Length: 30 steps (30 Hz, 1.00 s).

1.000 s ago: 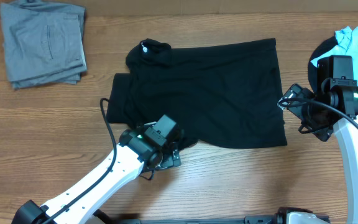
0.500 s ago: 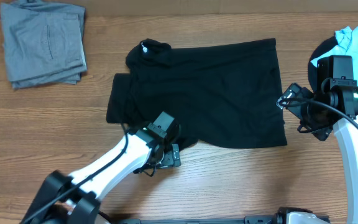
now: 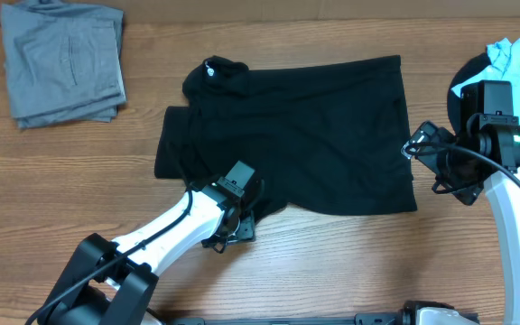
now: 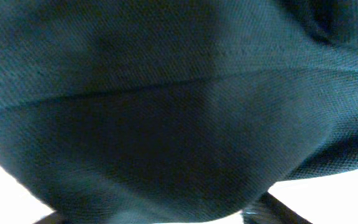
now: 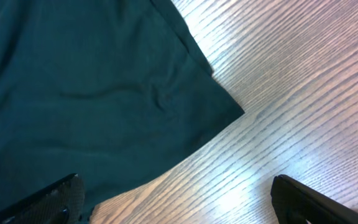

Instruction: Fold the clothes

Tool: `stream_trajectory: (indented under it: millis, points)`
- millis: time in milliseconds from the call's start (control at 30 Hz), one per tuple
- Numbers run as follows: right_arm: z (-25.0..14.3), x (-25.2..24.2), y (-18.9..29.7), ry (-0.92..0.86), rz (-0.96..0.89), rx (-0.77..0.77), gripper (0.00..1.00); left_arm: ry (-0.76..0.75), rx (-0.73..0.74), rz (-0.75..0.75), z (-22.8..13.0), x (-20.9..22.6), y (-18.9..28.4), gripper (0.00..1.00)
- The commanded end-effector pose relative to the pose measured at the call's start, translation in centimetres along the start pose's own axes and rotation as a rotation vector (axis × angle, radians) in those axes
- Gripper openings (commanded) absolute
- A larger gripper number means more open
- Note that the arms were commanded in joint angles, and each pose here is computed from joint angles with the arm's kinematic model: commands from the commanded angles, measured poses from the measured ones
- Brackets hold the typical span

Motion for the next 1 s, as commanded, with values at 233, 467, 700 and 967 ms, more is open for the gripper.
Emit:
stream_trajectory:
  millis: [233,467,700,967]
  points:
    - [0.5,0.2,-1.0,-0.01,0.005,-0.053,1.0,0.034,-0.02,0.127,0.3,1.0,1.8,0.04]
    - [-0.1,-0.3,-3.8,-0.025,-0.011,-0.026,1.0,0.03,-0.086,0.163,0.1,1.3,6.1,0.04]
    - [-1.2,-1.6,-6.6,-0.06,-0.061,0.023,1.0,0.047,-0.145,0.123,-1.3,1.9,8.9,0.04]
    - [-3.1,-2.8,-11.0,-0.08,-0.041,0.111,1.0,0.039,-0.173,0.107,-1.0,1.8,9.0,0.09]
Point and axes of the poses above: each gripper's point midway between its finger pads, its own y axis back along the fingers, its own x axis along the line the jaws close on, z = x × y, the point moved 10 cm from there along y, back along the fingers, and after that the axes turned 10 degrees about -y, right-handed, at the moved point
